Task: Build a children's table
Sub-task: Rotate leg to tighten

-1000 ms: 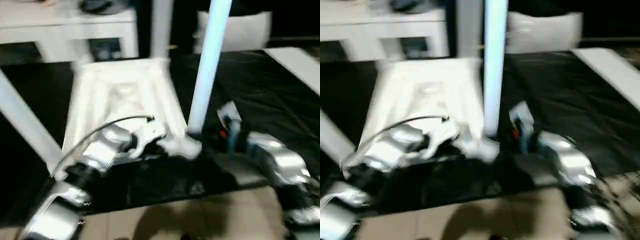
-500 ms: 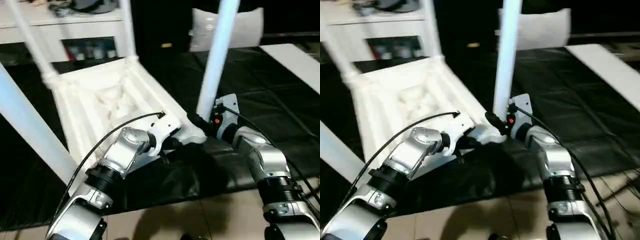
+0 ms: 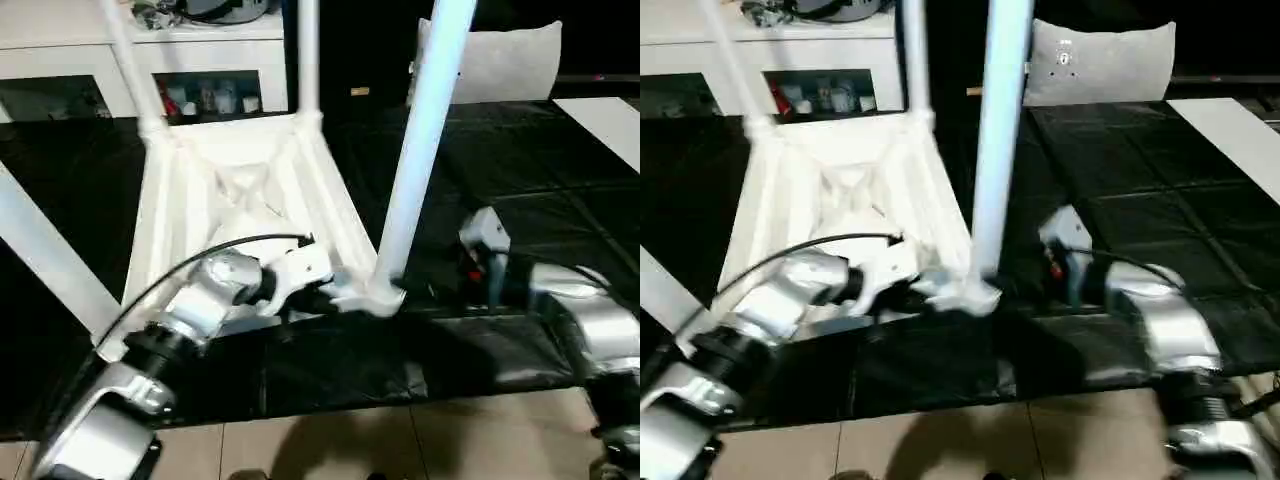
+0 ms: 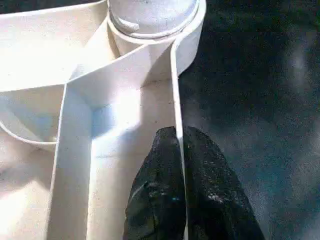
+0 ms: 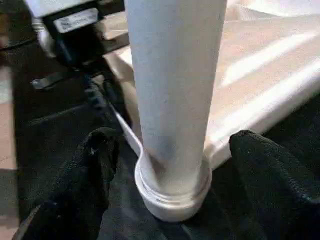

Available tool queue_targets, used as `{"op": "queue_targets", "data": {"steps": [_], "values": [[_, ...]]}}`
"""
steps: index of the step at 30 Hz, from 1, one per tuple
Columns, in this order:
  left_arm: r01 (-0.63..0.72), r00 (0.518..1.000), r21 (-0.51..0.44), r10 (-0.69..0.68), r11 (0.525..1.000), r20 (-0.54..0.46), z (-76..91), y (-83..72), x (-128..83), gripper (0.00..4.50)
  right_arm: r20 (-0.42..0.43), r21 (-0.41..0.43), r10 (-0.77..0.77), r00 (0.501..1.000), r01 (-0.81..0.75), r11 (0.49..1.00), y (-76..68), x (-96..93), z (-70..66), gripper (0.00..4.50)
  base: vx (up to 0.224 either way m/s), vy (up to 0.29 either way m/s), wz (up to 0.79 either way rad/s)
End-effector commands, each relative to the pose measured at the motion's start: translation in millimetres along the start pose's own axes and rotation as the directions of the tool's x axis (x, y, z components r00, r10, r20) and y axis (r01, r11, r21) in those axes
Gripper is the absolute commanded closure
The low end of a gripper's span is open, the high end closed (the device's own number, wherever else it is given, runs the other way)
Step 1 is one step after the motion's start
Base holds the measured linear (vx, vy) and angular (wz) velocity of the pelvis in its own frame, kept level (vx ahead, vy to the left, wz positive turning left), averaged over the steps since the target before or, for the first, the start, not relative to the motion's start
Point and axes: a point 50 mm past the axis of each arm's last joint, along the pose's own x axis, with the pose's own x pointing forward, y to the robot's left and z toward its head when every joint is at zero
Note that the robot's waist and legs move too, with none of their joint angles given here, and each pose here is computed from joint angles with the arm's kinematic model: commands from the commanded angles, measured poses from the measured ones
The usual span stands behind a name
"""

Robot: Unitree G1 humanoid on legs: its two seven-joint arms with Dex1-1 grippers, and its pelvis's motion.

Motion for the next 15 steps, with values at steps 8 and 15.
{"op": "queue_targets", "data": {"steps": [8, 15], "values": [[0.238, 0.971, 0.175, -0.233, 0.955, -0.051, 8.8, -16.8, 3.4, 4.50, -0.025, -0.018, 0.244, 0.970, -0.244, 0.970, 17.4, 5.0, 0.2, 1.31, 0.000, 0.000, 0.00], [0.245, 0.969, 0.190, -0.243, 0.951, -0.037, 13.0, -15.5, 4.7, 4.50, -0.016, 0.040, 0.328, 0.944, -0.327, 0.944, 24.2, 10.9, -3.4, 1.94, 0.000, 0.000, 0.00]]}}
